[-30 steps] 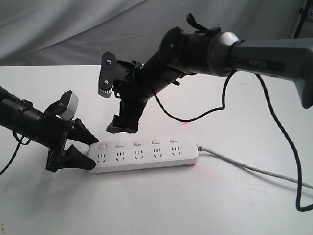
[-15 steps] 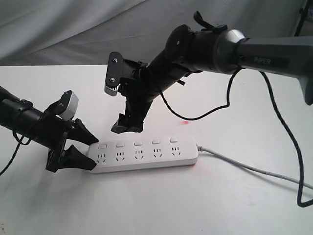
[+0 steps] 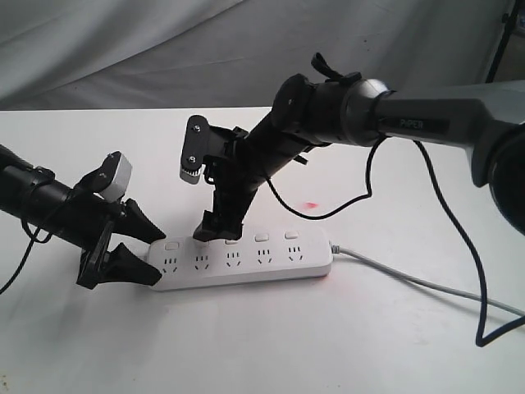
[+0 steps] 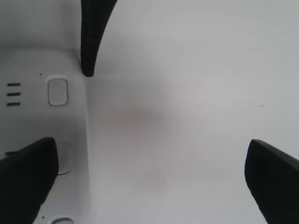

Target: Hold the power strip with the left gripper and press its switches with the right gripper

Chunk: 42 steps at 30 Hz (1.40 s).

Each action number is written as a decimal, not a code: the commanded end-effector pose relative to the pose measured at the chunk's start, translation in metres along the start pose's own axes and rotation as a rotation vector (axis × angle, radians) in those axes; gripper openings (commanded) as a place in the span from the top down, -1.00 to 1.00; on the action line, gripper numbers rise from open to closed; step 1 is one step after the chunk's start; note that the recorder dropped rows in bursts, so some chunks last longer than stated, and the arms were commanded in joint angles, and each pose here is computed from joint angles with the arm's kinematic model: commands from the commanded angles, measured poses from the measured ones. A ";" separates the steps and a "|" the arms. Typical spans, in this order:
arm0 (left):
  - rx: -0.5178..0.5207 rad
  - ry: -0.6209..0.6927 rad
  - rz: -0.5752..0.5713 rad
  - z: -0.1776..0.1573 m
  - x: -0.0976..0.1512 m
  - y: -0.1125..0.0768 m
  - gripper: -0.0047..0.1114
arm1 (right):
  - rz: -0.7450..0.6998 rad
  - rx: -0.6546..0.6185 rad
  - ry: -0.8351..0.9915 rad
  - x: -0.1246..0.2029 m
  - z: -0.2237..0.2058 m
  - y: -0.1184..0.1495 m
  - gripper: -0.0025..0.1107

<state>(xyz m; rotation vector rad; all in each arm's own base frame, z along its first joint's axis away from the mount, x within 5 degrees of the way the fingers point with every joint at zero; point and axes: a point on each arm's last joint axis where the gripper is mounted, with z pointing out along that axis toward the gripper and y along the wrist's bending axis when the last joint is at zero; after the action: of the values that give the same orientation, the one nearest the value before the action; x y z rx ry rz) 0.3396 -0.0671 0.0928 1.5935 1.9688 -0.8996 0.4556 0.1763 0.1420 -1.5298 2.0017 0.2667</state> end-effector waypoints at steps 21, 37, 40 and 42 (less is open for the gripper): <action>0.015 0.090 0.022 0.009 0.014 -0.001 0.10 | 0.009 -0.023 -0.001 0.006 0.013 0.004 -0.90; 0.015 0.090 0.022 0.009 0.014 -0.001 0.10 | 0.023 -0.012 -0.036 -0.002 0.003 0.002 -0.90; 0.015 0.090 0.022 0.009 0.014 -0.001 0.10 | 0.024 -0.015 -0.037 -0.002 0.003 0.003 -0.90; 0.015 0.090 0.022 0.009 0.014 -0.001 0.10 | 0.025 -0.026 -0.029 0.000 0.007 0.004 -0.90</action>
<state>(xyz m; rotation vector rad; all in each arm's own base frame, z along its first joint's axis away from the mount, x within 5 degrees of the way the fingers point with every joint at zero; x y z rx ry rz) 0.3394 -0.0672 0.0929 1.5937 1.9679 -0.9020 0.4568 0.1788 0.1346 -1.4964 2.0083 0.3053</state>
